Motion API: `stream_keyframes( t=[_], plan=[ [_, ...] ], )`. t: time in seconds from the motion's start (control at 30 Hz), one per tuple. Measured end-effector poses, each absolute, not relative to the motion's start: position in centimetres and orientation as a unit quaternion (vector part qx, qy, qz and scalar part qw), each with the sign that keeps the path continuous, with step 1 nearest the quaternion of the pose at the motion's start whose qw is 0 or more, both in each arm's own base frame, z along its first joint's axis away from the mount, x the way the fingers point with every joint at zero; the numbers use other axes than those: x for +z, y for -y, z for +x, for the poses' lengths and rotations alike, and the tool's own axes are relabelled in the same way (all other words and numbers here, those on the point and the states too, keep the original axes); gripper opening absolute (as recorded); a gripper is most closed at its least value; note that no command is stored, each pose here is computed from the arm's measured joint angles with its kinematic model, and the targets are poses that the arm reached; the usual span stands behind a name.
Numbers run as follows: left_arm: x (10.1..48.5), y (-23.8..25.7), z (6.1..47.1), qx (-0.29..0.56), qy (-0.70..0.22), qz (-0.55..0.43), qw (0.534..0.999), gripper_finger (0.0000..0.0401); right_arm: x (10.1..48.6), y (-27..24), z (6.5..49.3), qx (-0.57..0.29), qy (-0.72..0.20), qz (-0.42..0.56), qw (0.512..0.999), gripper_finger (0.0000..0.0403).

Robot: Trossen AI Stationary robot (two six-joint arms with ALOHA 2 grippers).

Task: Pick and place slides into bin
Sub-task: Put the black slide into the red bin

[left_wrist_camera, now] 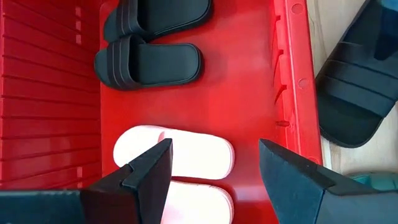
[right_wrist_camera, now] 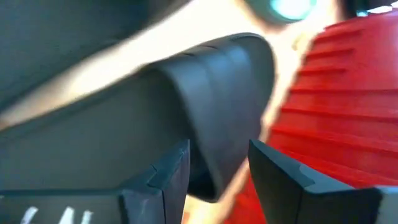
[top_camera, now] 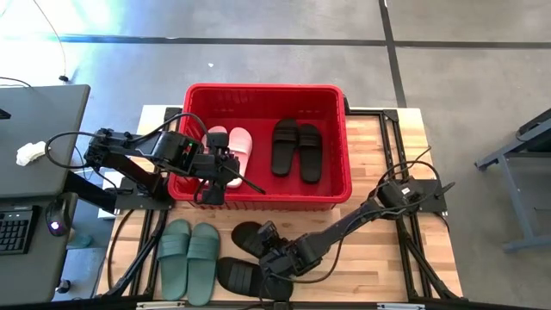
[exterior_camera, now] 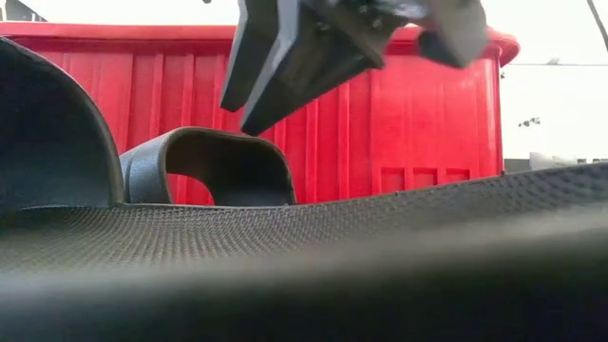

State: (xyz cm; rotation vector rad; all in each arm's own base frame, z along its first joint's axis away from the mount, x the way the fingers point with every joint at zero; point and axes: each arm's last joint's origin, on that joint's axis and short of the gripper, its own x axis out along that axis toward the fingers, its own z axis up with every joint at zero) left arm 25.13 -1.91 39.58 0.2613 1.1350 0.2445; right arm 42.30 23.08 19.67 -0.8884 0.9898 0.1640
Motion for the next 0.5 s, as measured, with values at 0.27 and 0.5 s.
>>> stream_keyframes(
  t=[0.27, 0.5],
  plan=[
    [39.58, 1.91, 25.13, 0.115, -0.535, 0.124, 0.828, 0.0221, 19.55, -23.16, 42.16, 0.097, -0.468, -0.392, 0.786, 0.0153],
    [39.58, 1.91, 25.13, 0.115, -0.535, 0.124, 0.828, 0.0221, 19.76, -23.03, 42.92, 0.114, -0.448, -0.368, 0.806, 0.0153]
  ],
)
